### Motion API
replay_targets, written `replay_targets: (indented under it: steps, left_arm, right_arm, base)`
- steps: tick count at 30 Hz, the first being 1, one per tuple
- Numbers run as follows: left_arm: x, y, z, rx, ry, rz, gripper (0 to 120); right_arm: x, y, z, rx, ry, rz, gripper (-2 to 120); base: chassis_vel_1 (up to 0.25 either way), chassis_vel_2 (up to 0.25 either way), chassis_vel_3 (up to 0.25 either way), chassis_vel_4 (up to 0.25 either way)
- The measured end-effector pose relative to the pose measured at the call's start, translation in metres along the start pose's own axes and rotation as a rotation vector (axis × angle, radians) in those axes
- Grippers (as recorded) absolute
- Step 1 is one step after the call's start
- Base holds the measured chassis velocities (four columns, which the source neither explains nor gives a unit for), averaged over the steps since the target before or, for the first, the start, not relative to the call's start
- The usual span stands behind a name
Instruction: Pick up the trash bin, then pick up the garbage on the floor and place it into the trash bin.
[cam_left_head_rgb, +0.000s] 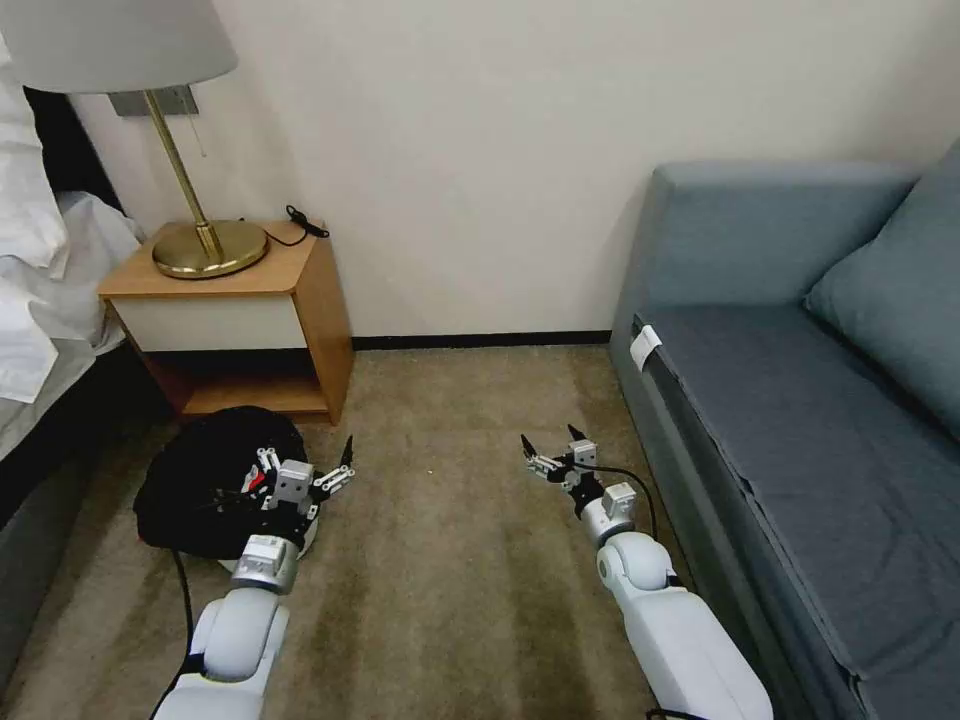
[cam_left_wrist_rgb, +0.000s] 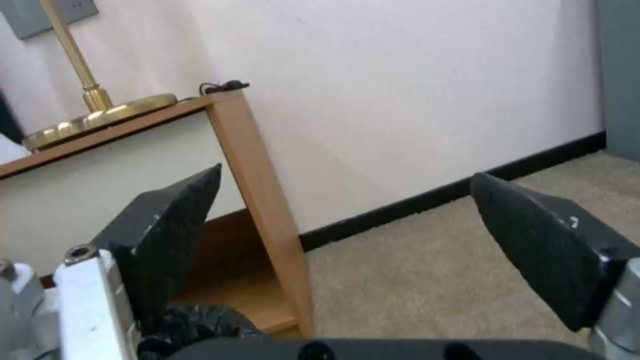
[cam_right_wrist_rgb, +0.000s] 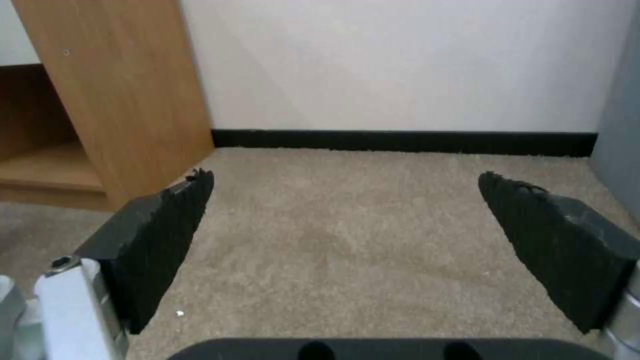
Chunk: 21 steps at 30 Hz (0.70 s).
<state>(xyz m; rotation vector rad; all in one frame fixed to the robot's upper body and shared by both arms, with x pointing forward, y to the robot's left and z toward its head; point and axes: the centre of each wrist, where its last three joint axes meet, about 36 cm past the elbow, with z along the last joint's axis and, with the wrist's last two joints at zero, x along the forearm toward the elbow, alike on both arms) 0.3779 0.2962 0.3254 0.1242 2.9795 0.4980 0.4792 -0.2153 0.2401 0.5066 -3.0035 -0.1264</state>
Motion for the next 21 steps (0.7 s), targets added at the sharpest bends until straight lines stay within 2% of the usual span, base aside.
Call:
replay_targets:
  steps: [21]
  left_arm:
    - [0.0002, 0.0013, 0.0002, 0.001, 0.007, -0.009, 100]
  right_arm:
    - [0.0000, 0.0003, 0.0003, 0.004, 0.002, -0.002, 100]
  base:
    - [0.000, 0.000, 0.000, 0.000]
